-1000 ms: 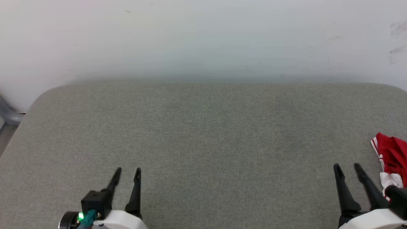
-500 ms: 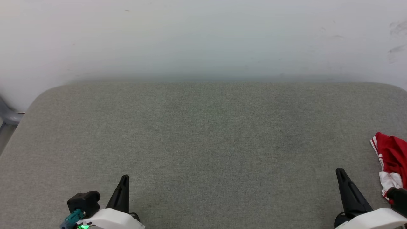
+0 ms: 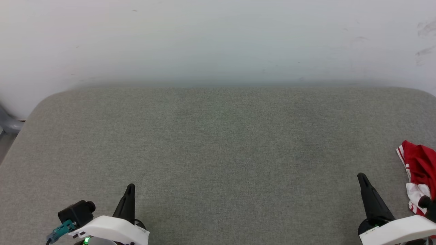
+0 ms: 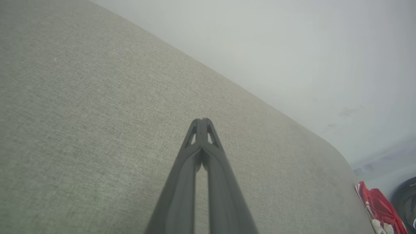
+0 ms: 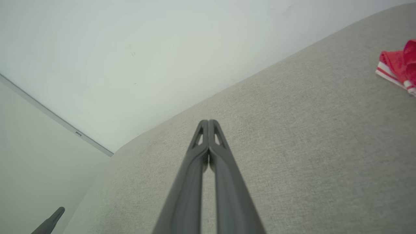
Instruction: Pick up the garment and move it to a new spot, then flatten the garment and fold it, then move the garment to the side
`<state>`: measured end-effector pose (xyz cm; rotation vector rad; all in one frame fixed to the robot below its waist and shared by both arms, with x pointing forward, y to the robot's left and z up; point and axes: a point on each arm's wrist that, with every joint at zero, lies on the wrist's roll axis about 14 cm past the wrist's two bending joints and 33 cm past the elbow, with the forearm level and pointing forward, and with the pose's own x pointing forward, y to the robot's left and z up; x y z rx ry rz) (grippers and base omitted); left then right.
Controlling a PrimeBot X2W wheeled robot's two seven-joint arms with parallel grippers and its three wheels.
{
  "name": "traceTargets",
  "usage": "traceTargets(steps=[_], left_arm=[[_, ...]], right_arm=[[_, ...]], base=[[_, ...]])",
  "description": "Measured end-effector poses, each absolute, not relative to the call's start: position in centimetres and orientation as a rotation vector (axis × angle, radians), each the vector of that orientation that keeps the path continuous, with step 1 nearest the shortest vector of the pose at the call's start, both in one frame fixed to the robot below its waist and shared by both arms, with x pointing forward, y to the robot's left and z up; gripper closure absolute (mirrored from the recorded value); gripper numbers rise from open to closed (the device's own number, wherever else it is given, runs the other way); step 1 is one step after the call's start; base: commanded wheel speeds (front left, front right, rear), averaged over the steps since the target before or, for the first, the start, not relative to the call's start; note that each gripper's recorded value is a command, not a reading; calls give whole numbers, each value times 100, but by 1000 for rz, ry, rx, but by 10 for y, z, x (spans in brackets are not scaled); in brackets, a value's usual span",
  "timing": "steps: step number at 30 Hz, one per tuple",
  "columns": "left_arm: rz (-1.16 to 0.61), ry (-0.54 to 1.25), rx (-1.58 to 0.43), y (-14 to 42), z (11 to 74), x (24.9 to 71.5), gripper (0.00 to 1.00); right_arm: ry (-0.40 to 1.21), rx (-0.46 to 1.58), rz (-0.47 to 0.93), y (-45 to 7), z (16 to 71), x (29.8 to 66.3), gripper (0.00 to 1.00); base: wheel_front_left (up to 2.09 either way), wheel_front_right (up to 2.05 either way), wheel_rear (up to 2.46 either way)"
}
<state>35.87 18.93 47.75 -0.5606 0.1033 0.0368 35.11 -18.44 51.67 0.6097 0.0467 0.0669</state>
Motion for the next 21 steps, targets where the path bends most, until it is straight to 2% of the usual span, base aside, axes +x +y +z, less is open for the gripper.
traceTargets(steps=[21], left_arm=[[63,110,-858,195,481,368,100]], right_arm=[[41,894,56,-187,514,362,100]], base=[[0,0,0]])
